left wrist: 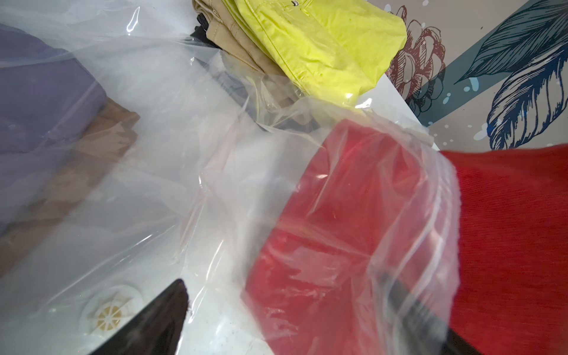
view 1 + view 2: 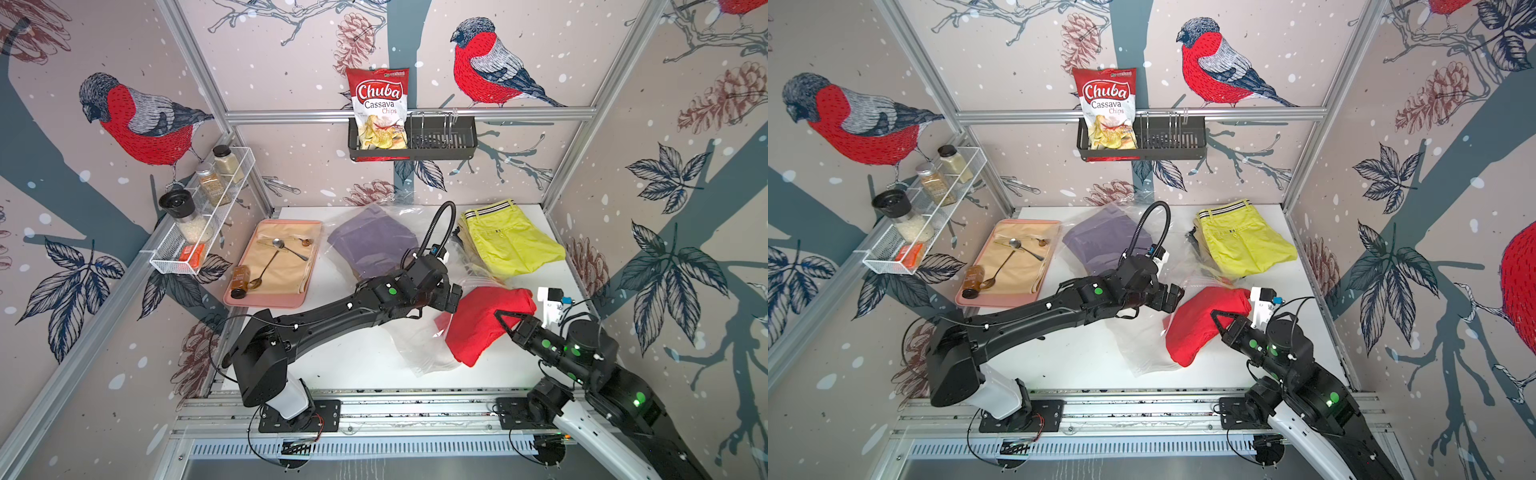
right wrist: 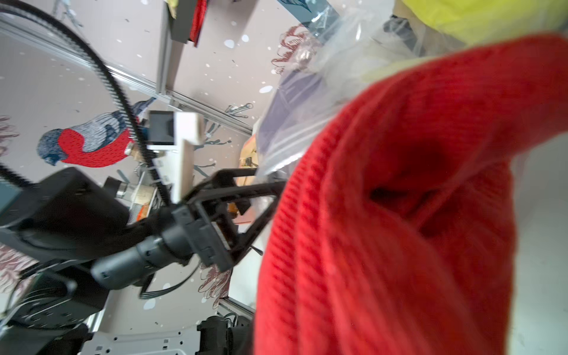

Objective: Take the trousers out of the vacuum bag
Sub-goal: Take out the trousers from the vacuum bag.

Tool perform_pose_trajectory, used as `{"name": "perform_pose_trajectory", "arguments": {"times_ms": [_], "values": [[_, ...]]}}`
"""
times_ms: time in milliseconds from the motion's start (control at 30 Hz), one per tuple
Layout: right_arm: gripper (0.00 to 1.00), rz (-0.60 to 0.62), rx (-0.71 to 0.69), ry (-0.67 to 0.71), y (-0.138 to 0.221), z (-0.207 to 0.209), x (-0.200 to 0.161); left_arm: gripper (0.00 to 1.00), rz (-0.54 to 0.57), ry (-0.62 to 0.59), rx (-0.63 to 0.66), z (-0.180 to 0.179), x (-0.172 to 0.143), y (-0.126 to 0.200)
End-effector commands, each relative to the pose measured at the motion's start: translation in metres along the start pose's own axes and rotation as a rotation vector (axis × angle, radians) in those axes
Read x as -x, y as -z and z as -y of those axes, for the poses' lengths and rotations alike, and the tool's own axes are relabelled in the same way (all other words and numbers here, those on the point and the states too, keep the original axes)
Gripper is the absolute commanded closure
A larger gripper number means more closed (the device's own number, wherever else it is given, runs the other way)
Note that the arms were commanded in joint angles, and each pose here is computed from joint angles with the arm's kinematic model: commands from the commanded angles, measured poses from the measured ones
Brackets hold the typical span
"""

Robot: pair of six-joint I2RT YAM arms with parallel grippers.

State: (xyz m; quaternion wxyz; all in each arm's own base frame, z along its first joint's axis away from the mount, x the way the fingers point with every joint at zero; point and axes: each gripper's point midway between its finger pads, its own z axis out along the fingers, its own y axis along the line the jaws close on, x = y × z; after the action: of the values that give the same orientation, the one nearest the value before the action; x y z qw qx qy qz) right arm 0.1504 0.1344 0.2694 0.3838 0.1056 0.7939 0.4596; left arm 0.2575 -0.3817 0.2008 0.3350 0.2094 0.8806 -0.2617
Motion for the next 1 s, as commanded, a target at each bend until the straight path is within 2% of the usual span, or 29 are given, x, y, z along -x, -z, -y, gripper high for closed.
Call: {"name": "perform_pose_trajectory", "arguments": {"times_ms": [0,133,267,400,633,967], "values": [[1.00,0.092,0.078,0.097,0.013,-0.035,0.028,0.02,0.038,0.015,-0.014,0.002,0.008,-0.001],[1.00,0.150,0.099,0.146,0.026,-0.060,0.050,0.03,0.030,0.019,-0.009,-0.002,0.001,-0.004],[1.00,0.259,0.102,0.198,0.040,-0.083,0.079,0.03,0.011,0.032,-0.009,-0.006,-0.013,-0.010],[1.00,0.331,0.043,0.252,0.036,-0.094,0.105,0.03,-0.010,0.053,-0.009,-0.012,-0.028,-0.015],[1.00,0.439,0.056,0.337,0.037,-0.138,0.145,0.03,-0.028,0.087,-0.033,-0.018,-0.052,-0.026],[1.00,0.475,0.210,0.360,0.052,-0.196,0.166,0.03,-0.048,0.096,-0.053,-0.016,-0.060,-0.039]]}}
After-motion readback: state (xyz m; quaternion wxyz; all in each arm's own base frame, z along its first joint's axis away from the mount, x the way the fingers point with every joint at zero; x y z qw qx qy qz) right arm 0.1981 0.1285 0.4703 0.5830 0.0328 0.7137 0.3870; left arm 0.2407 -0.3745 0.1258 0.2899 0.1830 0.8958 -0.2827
